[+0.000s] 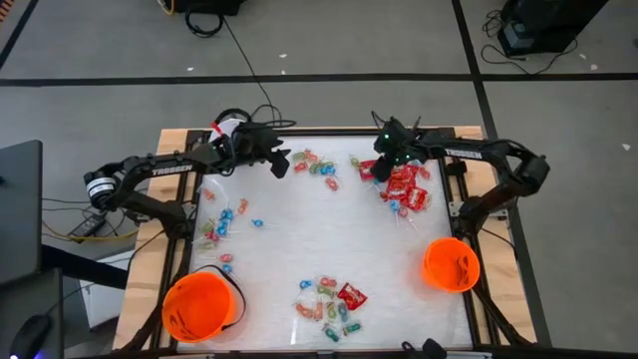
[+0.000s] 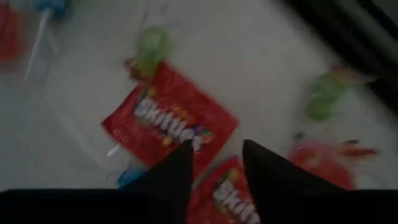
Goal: Sort candy by brand, put in halloween buckets
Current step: Put the skittles into the white bucket
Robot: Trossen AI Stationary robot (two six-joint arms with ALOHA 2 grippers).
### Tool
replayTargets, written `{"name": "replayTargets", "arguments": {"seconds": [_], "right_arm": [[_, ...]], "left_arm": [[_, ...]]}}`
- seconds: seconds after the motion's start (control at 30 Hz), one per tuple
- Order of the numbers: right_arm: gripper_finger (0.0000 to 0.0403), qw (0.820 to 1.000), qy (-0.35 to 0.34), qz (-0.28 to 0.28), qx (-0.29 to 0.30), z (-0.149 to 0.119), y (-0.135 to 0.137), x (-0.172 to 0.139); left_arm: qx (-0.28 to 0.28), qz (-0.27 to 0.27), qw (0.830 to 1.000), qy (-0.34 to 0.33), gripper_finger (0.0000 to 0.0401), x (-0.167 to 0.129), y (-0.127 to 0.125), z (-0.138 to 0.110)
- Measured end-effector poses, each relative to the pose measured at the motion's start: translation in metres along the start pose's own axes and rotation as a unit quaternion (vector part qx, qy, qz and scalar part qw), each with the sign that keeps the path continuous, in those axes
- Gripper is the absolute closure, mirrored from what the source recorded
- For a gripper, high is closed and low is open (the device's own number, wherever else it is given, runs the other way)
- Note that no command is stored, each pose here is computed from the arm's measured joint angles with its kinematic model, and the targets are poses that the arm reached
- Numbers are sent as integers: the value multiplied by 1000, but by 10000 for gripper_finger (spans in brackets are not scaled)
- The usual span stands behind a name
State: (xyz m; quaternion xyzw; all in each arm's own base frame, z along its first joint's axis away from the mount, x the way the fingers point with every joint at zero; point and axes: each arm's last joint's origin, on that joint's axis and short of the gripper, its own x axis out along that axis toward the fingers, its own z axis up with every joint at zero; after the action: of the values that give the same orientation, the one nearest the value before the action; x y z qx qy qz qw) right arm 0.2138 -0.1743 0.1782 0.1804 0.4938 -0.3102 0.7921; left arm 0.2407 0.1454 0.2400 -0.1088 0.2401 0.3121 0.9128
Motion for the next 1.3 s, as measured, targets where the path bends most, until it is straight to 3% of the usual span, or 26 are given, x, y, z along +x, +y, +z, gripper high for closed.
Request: {"name": "replayTargets", "arguments": {"seconds": [0.2, 0.3, 0.43, 0.53, 0.6, 0.83, 1.03, 1.2, 1.3], "right_arm": [[128, 993, 24, 0, -116, -1, 12, 32], [97, 991, 21, 5, -133, 1, 15, 49], [86, 992, 25, 8, -127, 1, 13, 64], [112, 992, 33, 33, -114, -1, 10, 68], [155, 992, 35, 49, -110, -1, 9, 68], [376, 993, 9, 75, -89, 2, 9, 43], [385, 984, -86, 94, -127, 15, 33, 4], [388, 969, -148, 100, -170, 17, 63, -19], [388, 964, -168, 91, -187, 16, 77, -26]], "left_arm": [[1, -5, 1000, 2, 209, 0, 0, 0], [1, -12, 1000, 6, 209, 0, -1, -1], [2, -13, 1000, 6, 209, 0, -1, -1], [3, -13, 1000, 6, 209, 0, -1, -1], [3, -13, 1000, 5, 209, 0, -1, 0], [5, -27, 1000, -5, 209, 3, -5, 1], [16, -116, 992, -47, 209, 22, -26, 1], [28, -196, 975, -102, 209, 41, -45, 1], [31, -215, 968, -121, 209, 49, -50, -1]]}}
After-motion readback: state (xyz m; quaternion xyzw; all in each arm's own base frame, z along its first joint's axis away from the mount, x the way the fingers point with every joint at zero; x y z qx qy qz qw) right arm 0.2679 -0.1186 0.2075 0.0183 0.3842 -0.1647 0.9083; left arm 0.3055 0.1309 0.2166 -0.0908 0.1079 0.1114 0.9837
